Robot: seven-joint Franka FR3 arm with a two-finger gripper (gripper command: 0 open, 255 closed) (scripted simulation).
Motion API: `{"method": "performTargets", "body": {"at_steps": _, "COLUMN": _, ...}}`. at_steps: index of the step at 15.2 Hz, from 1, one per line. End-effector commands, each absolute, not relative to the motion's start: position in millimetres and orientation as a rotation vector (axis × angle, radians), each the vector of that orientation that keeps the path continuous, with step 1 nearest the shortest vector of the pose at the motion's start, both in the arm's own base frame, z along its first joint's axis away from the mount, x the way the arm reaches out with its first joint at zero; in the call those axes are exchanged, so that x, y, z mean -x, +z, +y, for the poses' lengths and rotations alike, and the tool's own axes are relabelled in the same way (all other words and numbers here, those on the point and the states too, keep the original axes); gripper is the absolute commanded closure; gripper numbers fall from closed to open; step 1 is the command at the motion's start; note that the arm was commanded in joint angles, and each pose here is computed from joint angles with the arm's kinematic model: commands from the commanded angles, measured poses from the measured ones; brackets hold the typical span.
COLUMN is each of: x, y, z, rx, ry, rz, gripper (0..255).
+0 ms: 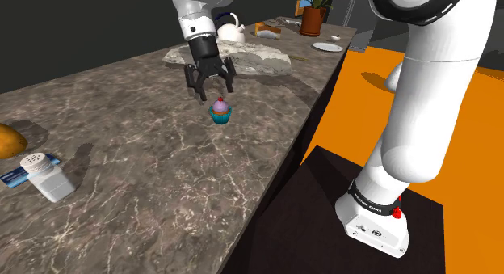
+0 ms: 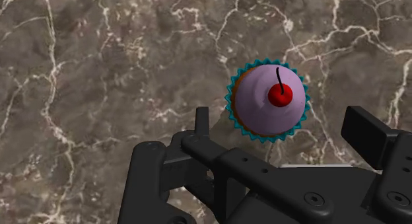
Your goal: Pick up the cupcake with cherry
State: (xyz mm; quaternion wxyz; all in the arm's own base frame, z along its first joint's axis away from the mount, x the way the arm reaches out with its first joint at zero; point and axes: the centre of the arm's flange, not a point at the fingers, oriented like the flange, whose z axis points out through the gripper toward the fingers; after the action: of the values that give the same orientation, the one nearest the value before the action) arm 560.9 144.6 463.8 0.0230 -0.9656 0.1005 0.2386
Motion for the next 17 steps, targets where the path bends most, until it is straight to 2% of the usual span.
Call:
{"method": "performTargets", "body": {"at_steps": 1, "x": -565, "y": 452, "z": 147, "rx": 2.984, "ry": 0.751, "rz": 0.319, "gripper": 0}}
{"method": "performTargets", "body": {"at_steps": 8, "x": -565, "y": 423, "z": 147, "rx": 2.984, "ry": 0.75, "rz": 0.319, "gripper": 0}}
{"method": "performTargets", "body": {"at_steps": 9, "x": -564, "y": 422, "z": 146, "rx": 2.984, "ry": 0.751, "rz": 0.319, "gripper": 255}}
{"method": "performTargets", "body": {"at_steps": 17, "x": -564, "y": 422, "z": 146, "rx": 2.984, "ry": 0.751, "rz": 0.319, "gripper": 255}}
